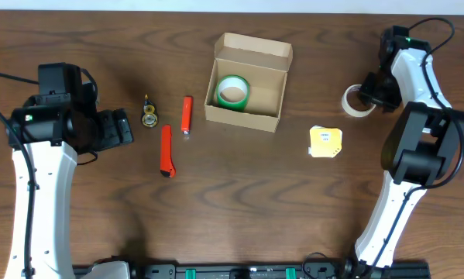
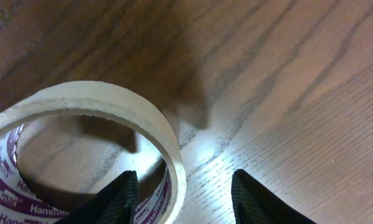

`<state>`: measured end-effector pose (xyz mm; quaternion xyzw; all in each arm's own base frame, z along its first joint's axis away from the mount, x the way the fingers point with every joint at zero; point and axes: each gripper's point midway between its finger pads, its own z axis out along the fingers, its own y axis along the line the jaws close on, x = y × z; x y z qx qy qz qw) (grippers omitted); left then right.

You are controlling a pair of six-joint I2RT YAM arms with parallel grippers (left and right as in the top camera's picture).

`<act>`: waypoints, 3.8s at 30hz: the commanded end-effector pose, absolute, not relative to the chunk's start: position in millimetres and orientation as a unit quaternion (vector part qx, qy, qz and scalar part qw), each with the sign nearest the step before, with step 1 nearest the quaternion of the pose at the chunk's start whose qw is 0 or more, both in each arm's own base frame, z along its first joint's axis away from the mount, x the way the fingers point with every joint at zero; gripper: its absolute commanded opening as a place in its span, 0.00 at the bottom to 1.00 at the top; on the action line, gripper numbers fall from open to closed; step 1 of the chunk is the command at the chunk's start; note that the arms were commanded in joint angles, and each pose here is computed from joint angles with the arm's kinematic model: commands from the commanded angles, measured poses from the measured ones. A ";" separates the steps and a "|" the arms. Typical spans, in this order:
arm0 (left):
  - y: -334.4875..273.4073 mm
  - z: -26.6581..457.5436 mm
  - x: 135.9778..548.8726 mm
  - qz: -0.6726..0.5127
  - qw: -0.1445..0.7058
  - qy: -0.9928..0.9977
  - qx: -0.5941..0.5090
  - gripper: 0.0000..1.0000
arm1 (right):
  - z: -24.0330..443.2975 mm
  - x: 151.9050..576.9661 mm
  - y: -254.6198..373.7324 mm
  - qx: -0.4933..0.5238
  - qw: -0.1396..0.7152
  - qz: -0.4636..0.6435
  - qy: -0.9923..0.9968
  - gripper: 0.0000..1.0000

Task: Pack container
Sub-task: 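Move the right gripper to the white masking tape roll and grasp it, then carry the white tape roll into the box and release it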

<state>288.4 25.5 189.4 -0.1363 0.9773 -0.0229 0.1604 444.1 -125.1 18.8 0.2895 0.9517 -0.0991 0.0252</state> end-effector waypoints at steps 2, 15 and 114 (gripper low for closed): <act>25.8 194.5 291.7 -0.024 0.166 0.977 -0.134 0.96 | 5.0 439.4 -127.9 0.297 0.016 -0.108 0.949 0.50; 25.8 194.5 291.7 -0.024 0.166 0.977 -0.134 0.95 | -16.5 429.8 -123.9 0.302 0.006 -0.102 0.948 0.40; 25.8 194.4 291.7 -0.024 0.166 0.977 -0.134 0.95 | 86.9 479.9 231.5 -0.212 0.155 -0.035 0.964 0.49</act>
